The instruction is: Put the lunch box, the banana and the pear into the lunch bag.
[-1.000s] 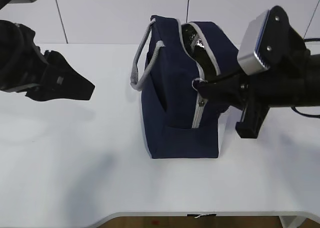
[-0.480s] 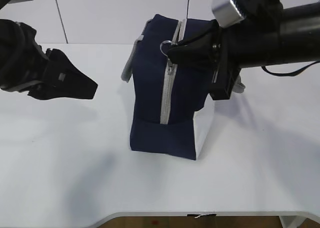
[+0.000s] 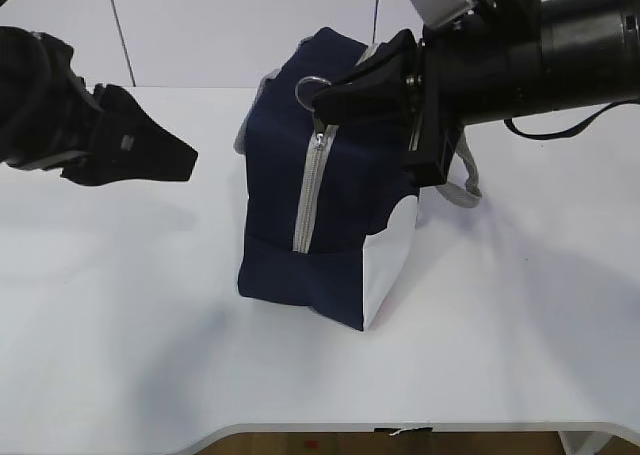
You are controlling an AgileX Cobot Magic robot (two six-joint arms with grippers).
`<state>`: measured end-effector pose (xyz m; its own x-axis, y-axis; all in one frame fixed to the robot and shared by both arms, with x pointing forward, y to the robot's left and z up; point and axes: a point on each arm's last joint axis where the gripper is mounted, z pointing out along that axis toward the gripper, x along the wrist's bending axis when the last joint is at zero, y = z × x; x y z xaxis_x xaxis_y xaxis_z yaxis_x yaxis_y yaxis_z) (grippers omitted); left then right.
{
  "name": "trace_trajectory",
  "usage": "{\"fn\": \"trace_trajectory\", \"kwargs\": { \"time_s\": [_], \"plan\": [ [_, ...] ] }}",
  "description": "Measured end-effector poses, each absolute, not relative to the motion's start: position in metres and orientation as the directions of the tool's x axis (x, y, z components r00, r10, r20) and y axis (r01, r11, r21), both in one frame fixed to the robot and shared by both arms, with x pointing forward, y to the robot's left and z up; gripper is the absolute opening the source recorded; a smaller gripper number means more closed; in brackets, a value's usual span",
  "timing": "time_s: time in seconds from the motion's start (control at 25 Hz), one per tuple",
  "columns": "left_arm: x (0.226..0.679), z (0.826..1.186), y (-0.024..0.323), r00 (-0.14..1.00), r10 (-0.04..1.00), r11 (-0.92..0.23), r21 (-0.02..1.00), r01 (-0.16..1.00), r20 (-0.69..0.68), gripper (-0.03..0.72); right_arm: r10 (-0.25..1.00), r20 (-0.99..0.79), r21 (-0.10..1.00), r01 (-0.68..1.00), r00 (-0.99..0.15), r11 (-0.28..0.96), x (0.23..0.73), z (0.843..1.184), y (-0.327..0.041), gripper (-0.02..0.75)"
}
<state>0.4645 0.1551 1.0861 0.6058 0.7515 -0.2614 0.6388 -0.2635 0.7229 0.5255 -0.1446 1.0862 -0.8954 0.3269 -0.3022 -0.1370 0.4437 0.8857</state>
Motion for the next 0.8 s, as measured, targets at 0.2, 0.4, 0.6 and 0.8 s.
{"fn": "trace_trajectory", "kwargs": {
  "time_s": [0.2,0.4,0.6,0.8],
  "plan": [
    [0.468,1.088,0.154,0.619,0.748,-0.256,0.757,0.602,-0.239,0.319,0.365,-0.276,0.898,-0.104,-0.889,0.427,0.531,1.083,-0.144,0.006],
    [0.478,1.080,0.149,0.642,0.739,-0.278,0.777,0.565,-0.202,0.342,0.399,-0.224,0.919,-0.056,-0.889,0.390,0.537,1.078,-0.142,0.006],
    [0.494,1.061,0.142,0.625,0.755,-0.277,0.766,0.580,-0.200,0.346,0.419,-0.204,0.930,-0.041,-0.885,0.365,0.539,1.079,-0.142,0.006],
    [0.506,1.047,0.135,0.629,0.748,-0.265,0.773,0.576,-0.212,0.346,0.430,-0.207,0.930,-0.040,-0.879,0.365,0.540,1.079,-0.143,0.006]
  ]
}}
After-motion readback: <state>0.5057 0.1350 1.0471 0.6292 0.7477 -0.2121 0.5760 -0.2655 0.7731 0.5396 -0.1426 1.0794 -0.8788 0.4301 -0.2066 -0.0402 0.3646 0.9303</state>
